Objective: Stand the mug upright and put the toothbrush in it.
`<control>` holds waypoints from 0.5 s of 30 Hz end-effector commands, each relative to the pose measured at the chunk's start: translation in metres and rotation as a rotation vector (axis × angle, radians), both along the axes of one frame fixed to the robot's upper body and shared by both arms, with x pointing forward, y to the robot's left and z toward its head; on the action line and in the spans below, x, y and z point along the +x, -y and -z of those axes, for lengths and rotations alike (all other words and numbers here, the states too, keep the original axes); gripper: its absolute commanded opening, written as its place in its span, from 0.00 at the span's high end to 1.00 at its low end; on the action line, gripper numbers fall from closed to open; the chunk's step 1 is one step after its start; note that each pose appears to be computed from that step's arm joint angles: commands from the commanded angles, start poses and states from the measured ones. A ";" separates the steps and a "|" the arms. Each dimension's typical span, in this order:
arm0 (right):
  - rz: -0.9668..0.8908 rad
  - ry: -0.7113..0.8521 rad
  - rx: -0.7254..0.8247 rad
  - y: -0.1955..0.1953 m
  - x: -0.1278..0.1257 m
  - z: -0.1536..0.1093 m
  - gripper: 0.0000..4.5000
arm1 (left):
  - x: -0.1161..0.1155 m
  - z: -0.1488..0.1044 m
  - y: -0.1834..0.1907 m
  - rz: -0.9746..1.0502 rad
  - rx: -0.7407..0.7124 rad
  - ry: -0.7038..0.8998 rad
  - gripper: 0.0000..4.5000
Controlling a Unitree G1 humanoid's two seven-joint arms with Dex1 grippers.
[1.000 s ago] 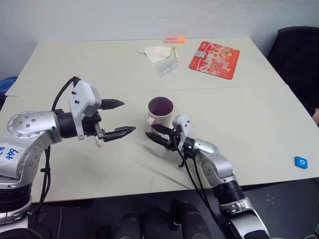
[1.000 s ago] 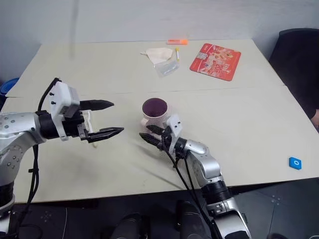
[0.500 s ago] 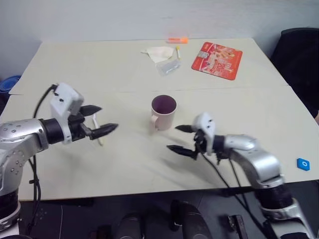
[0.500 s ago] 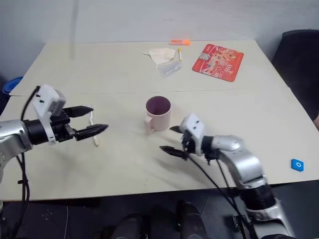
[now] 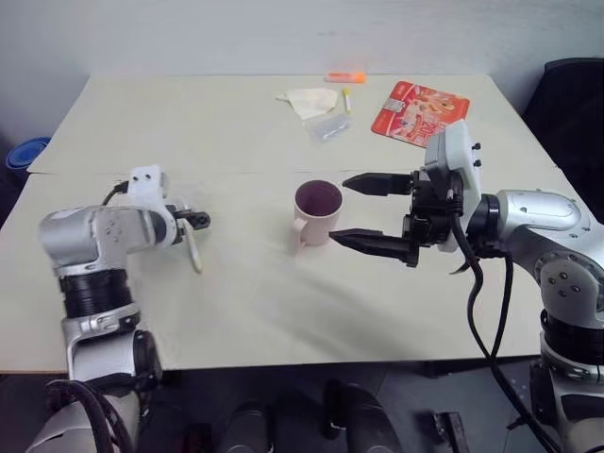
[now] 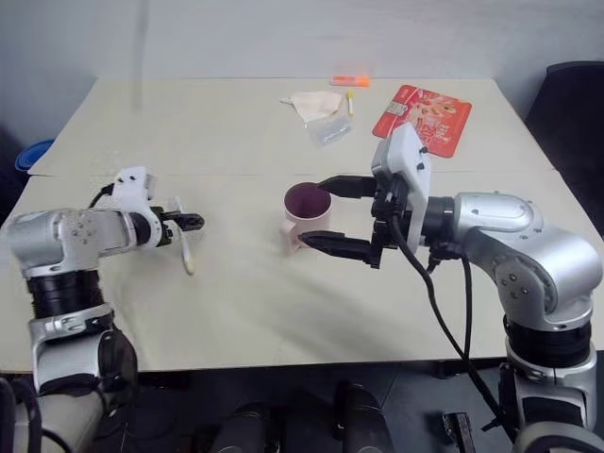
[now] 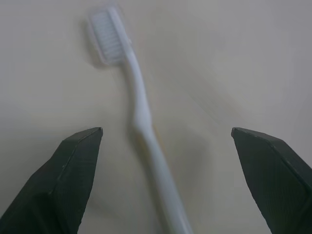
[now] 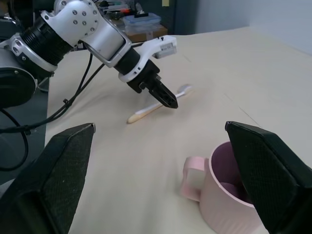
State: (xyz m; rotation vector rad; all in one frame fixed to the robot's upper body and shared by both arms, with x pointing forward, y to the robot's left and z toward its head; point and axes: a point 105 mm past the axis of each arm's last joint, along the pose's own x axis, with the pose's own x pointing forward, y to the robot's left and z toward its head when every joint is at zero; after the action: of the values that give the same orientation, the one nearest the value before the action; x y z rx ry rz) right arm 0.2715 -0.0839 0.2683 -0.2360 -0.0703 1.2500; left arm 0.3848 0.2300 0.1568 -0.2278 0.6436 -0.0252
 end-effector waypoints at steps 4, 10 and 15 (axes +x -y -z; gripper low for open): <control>0.028 0.074 0.012 0.001 -0.004 -0.010 0.00 | 0.007 0.008 -0.004 -0.132 -0.133 -0.063 0.04; 0.059 0.093 0.025 0.003 -0.003 -0.013 0.00 | 0.003 0.018 0.000 -0.173 -0.244 -0.143 0.35; 0.075 0.102 0.037 0.003 0.001 -0.015 0.00 | 0.002 0.014 0.003 -0.153 -0.223 -0.153 0.65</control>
State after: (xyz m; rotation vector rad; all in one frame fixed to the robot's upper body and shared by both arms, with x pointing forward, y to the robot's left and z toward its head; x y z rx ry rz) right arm 0.2764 -0.0854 0.2707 -0.2423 -0.1047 1.1713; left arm 0.3907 0.2329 0.1523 -0.5034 0.7108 0.0805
